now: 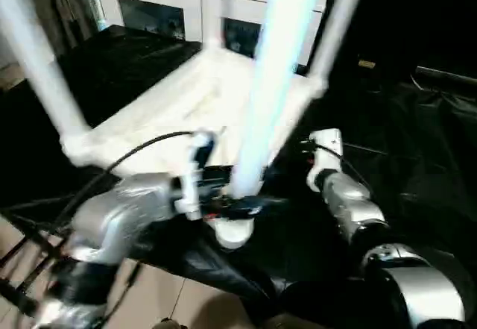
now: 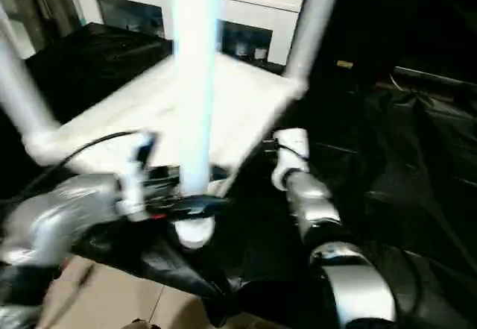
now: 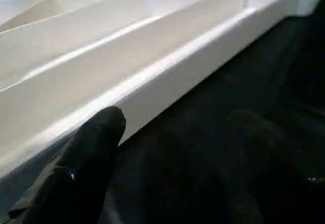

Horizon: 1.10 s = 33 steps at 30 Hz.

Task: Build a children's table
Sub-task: Rotate table base

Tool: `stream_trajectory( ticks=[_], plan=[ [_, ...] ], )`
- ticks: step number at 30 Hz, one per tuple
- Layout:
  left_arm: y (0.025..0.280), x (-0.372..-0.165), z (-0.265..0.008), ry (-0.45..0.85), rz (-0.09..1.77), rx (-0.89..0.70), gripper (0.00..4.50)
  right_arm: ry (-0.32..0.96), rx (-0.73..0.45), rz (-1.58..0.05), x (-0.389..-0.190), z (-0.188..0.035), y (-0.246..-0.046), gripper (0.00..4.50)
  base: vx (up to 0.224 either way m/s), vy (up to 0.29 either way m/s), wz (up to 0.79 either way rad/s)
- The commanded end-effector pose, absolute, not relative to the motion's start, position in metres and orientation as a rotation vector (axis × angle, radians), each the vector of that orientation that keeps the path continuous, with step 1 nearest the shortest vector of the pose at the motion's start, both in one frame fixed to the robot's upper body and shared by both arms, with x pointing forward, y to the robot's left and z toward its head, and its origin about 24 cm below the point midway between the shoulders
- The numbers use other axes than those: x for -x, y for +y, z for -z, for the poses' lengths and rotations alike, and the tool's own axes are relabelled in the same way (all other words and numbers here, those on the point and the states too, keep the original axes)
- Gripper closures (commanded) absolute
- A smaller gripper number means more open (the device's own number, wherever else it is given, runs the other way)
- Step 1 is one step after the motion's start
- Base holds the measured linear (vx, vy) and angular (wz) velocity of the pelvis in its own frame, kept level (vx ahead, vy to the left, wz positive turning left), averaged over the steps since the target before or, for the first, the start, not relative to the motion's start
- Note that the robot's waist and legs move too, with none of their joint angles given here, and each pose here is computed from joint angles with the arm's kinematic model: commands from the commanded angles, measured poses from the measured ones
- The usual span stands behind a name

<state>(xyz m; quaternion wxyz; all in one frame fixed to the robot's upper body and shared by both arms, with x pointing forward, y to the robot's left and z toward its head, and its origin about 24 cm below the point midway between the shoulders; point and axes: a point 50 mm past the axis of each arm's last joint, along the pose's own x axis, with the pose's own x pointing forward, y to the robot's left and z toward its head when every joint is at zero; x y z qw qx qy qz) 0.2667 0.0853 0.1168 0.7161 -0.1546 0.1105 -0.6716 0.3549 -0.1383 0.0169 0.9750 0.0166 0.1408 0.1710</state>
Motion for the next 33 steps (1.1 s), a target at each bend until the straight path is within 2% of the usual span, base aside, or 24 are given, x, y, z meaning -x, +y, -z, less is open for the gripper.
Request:
stream_trajectory(
  ticks=[1,6,9,12,15,17,20,23,25,26,27,29,31,33],
  plan=[
    [0.069,-0.276,-0.114,0.227,1.45,0.281,0.03,0.286,-0.026,-0.359,-0.357,-0.019,-0.138,0.77,0.0,0.0,0.0],
    [0.051,-0.292,-0.112,0.156,1.351,0.215,0.03,0.283,-0.017,-0.331,-0.356,-0.017,-0.148,0.77,0.0,0.0,0.0],
    [0.047,-0.303,-0.109,0.102,1.244,0.122,0.03,0.274,-0.007,-0.303,-0.355,-0.018,-0.158,0.77,0.0,0.0,0.0],
    [0.052,-0.311,-0.106,0.048,1.153,0.05,0.03,0.252,-0.01,-0.27,-0.354,-0.02,-0.173,0.77,0.0,0.0,0.0],
    [0.062,-0.306,-0.105,0.072,1.225,0.068,0.03,0.237,-0.015,-0.292,-0.352,-0.023,-0.18,0.77,0.0,0.0,0.0],
    [0.078,-0.295,-0.095,0.136,1.322,-0.013,0.03,0.224,-0.001,-0.365,-0.348,-0.027,-0.189,0.77,0.0,0.0,0.0],
    [0.085,-0.291,-0.088,0.175,1.347,-0.053,0.03,0.224,0.012,-0.404,-0.346,-0.028,-0.193,0.77,0.0,0.0,0.0],
    [0.101,-0.287,-0.076,0.239,1.402,-0.122,0.03,0.227,0.056,-0.543,-0.34,-0.033,-0.199,0.77,0.0,0.0,0.0],
    [0.112,-0.294,-0.07,0.276,1.38,-0.178,0.38,0.24,0.114,-0.699,-0.33,-0.04,-0.204,0.77,0.0,0.0,0.0],
    [0.112,-0.294,-0.07,0.276,1.38,-0.178,0.38,0.24,0.114,-0.699,-0.33,-0.04,-0.204,0.77,0.0,0.0,0.0],
    [0.117,-0.301,-0.066,0.292,1.354,-0.257,0.44,0.259,0.149,-0.8,-0.322,-0.043,-0.206,0.77,0.0,0.0,0.0],
    [0.119,-0.304,-0.064,0.302,1.35,-0.289,0.57,0.267,0.165,-0.845,-0.318,-0.045,-0.206,0.77,0.0,0.0,0.0],
    [0.124,-0.315,-0.06,0.353,1.35,-0.389,0.74,0.316,0.24,-1.004,-0.304,-0.054,-0.211,0.77,0.0,0.0,0.0],
    [0.125,-0.316,-0.06,0.362,1.361,-0.403,0.83,0.327,0.252,-1.025,-0.302,-0.055,-0.212,0.77,0.0,0.0,0.0]
  ],
)
